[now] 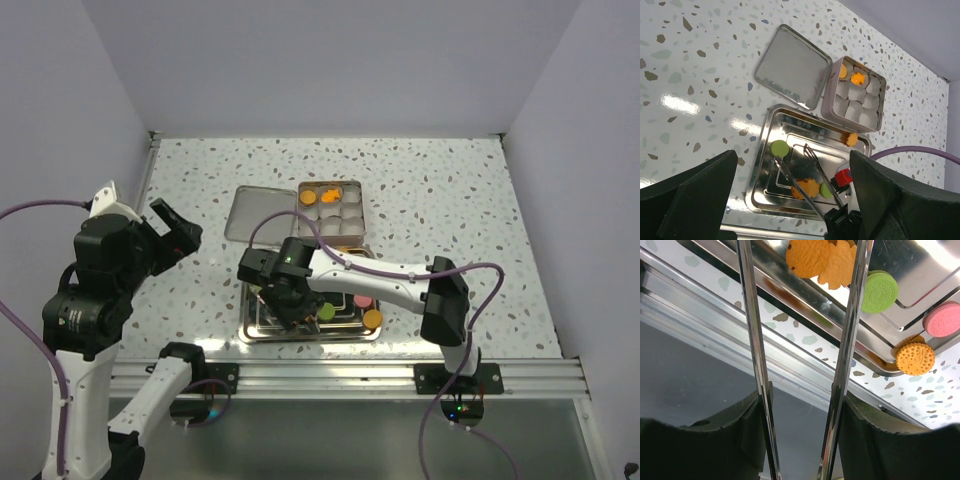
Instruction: Pack the cookies
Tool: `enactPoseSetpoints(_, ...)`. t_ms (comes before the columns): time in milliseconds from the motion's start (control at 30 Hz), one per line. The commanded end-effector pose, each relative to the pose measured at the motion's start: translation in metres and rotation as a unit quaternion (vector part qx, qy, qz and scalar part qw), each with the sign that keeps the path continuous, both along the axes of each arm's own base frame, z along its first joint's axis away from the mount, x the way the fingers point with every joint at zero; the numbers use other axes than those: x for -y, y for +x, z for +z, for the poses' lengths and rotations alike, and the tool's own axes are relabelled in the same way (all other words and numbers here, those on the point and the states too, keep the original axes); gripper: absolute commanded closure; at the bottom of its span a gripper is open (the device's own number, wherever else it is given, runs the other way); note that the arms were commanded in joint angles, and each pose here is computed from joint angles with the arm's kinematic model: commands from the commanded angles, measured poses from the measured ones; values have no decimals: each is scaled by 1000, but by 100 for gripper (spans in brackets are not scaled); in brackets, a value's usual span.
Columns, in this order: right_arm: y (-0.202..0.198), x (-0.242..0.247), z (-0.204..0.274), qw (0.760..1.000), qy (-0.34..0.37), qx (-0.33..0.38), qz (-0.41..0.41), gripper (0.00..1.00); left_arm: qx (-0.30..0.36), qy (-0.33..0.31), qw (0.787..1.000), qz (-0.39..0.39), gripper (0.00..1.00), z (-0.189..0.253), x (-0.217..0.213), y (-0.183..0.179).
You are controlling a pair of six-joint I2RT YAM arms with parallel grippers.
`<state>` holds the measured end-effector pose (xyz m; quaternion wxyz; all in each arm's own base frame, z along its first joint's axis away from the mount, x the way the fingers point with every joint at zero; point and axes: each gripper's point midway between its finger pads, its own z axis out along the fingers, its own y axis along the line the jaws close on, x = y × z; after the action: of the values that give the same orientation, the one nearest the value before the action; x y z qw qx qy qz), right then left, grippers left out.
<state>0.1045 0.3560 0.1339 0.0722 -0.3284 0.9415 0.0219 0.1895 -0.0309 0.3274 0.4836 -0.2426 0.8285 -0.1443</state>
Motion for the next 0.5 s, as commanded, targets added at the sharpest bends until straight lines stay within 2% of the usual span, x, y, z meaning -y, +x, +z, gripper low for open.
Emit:
enactPoseSetpoints(0,-7,0,-5,1000,-8,-7,17,47,12,26,1000,6,0,11,-9,-7)
enactPoseSetpoints(467,-7,-6,-26,999,-27,-11,22,47,17,40,999,7,0,21,-13,-8)
